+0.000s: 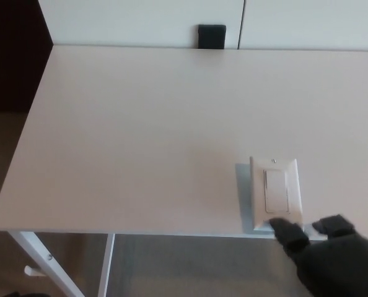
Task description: The robot walk towards a table in front and then clicks the light switch button using the right hand's index finger
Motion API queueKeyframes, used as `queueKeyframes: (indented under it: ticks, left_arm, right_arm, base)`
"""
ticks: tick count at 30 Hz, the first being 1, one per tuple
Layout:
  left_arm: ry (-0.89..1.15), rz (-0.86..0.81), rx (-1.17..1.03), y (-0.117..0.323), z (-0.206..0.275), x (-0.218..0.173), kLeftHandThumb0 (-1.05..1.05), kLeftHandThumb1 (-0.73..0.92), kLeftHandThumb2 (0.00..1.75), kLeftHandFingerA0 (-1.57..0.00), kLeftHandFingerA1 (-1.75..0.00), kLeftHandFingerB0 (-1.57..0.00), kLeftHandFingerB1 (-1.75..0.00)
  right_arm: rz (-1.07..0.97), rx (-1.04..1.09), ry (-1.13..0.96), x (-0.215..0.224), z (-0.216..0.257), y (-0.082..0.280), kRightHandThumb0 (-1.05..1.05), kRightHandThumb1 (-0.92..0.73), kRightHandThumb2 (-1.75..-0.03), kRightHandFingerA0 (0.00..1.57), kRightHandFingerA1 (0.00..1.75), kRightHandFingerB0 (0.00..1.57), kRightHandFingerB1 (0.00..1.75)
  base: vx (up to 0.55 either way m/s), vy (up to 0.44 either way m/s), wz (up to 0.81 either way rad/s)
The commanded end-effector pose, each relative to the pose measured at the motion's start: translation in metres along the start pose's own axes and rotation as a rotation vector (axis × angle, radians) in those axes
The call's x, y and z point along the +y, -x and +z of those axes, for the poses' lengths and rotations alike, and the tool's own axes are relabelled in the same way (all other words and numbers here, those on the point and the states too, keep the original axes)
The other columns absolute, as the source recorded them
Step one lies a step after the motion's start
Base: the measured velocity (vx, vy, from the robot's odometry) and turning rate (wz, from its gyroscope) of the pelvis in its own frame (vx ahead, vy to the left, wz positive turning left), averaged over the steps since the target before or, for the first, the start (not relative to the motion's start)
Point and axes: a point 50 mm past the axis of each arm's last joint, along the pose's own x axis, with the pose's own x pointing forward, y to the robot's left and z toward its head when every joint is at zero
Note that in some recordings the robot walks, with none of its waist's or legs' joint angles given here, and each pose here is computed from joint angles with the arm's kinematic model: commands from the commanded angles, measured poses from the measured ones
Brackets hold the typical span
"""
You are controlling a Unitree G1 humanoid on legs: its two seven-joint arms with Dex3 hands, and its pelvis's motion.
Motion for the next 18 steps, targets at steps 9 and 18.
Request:
queueKeyframes:
  ticks: [9,18]
  left_arm:
    - [-0.015,0.003,0.012,0.0,-0.001,0.004,-0.23,0.63,0.59,-0.53,-0.45,-0.43,-0.39]
    - [-0.029,0.002,0.022,0.002,-0.006,0.003,-0.24,0.64,0.59,-0.53,-0.45,-0.44,-0.39]
  right_arm:
    - [-0.351,-0.168,-0.098,-0.058,0.009,0.083,-0.41,-0.12,-0.84,0.12,0.62,0.0,0.52]
    - [-0.189,-0.112,-0.251,-0.024,0.005,0.116,-0.42,-0.16,-0.85,0.1,0.58,0.01,0.49]
  base:
    - [0.0,-0.001,0.01]
    - [0.0,0.0,0.0]
